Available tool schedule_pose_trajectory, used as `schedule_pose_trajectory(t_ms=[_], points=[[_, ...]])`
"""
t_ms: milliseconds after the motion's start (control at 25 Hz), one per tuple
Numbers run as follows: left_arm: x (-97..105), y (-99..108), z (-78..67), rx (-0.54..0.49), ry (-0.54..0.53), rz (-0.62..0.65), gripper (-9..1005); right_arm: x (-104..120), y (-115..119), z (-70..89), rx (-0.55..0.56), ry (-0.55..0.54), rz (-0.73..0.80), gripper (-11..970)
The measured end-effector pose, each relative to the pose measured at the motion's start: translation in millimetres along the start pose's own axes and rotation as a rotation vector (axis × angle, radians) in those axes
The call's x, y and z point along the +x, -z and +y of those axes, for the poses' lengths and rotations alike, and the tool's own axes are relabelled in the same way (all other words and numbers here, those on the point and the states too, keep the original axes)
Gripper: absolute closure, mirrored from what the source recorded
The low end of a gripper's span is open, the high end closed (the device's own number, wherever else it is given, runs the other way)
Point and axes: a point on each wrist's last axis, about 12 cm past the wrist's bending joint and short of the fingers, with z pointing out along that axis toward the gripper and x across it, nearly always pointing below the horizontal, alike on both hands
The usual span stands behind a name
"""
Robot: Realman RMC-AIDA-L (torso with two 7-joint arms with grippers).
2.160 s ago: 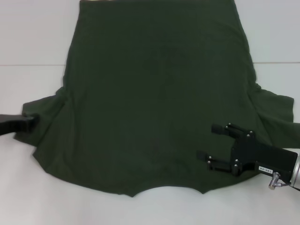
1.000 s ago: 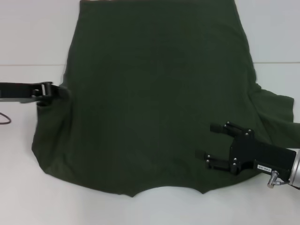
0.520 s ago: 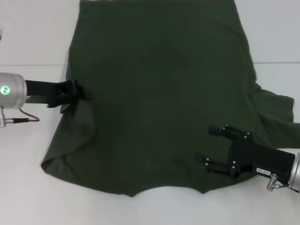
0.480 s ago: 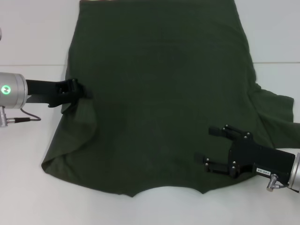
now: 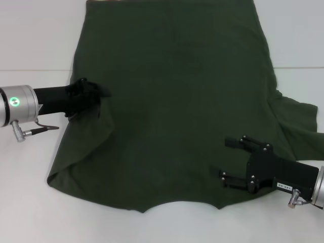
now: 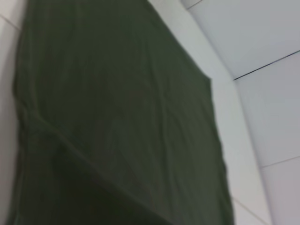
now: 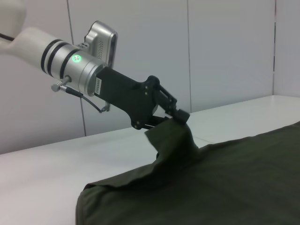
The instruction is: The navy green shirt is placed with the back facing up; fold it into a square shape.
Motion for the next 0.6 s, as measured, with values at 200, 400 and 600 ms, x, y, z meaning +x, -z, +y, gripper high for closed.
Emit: schedule_pose_trajectory(t_ms=[200,400,600], points=[[11.3,-6.2,1.5,0.067,0.02,0.005,732,0.4,0.7,0.2,-0.001,-0.004,0.0,47],[21.9,-12.8,2.9,0.078,0.046,0.03,586,0.5,0.9,0.1,0.0,-0.004,0.001,47],[25.0,-11.9,9.6,0.056,0.062,0.025,395,0.3,0.8,-0.4,0.002,-0.004,0.001,47]])
